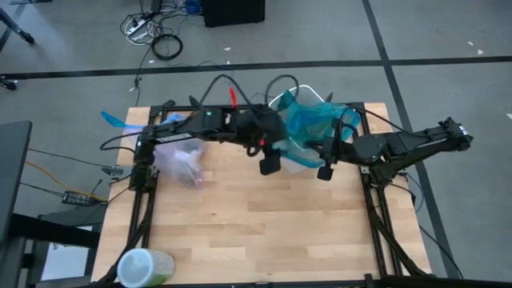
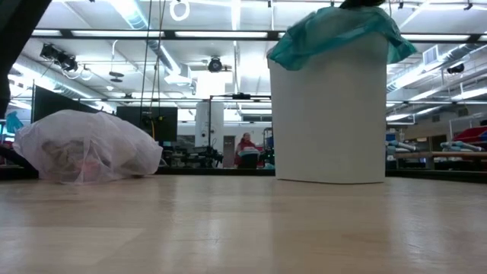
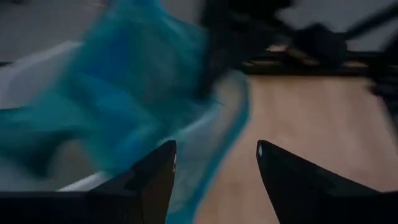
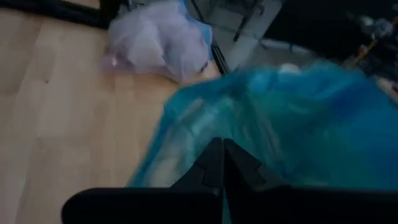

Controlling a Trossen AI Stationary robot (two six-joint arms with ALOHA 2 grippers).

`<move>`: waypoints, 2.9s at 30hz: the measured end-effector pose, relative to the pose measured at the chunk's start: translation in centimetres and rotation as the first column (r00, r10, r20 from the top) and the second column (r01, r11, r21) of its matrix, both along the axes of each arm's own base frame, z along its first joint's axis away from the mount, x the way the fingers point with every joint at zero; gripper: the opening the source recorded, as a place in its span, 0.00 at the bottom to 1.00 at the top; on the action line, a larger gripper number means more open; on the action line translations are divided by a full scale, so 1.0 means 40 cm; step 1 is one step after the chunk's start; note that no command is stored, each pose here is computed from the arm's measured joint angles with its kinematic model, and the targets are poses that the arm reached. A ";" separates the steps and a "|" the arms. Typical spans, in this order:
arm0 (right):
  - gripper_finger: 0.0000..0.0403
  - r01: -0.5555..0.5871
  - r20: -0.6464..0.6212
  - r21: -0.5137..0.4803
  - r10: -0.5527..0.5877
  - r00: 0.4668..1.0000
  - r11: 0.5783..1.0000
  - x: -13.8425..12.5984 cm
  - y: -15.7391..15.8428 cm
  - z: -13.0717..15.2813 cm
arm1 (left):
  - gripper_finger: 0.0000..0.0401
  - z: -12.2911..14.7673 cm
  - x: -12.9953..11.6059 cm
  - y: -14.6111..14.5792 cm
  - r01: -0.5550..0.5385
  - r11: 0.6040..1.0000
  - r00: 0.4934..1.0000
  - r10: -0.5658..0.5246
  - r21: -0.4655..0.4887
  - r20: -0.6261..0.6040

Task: Place trash/remove bag and relplace
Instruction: Put the blue trash bag into the white trash bin

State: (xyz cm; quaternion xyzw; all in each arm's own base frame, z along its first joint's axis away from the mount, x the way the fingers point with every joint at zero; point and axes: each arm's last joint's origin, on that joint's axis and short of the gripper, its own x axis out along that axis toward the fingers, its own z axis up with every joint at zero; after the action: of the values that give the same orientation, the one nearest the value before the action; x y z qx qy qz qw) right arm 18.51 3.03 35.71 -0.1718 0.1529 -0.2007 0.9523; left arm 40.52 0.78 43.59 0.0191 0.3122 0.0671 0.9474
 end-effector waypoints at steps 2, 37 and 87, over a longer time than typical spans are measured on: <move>0.00 -0.016 0.016 -0.021 0.016 1.000 1.000 -0.004 0.001 0.024 | 0.58 0.025 -0.024 0.000 -0.063 0.996 0.998 0.062 0.059 0.020; 0.56 0.049 -0.247 -0.210 -0.101 0.964 0.977 -0.041 -0.103 0.197 | 0.58 -0.016 0.021 0.032 -0.209 0.964 0.977 0.199 0.167 0.072; 0.53 0.058 -0.268 -0.207 -0.114 0.957 0.977 -0.047 -0.106 0.193 | 0.58 -0.067 0.077 0.065 -0.315 0.949 0.944 0.312 0.013 0.108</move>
State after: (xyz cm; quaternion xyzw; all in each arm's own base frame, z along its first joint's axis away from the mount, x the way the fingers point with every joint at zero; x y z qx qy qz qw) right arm 16.64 -1.21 43.41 -0.2848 0.2720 -0.2301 0.8899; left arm 43.61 3.37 40.89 -0.0203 0.2601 0.2225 0.9394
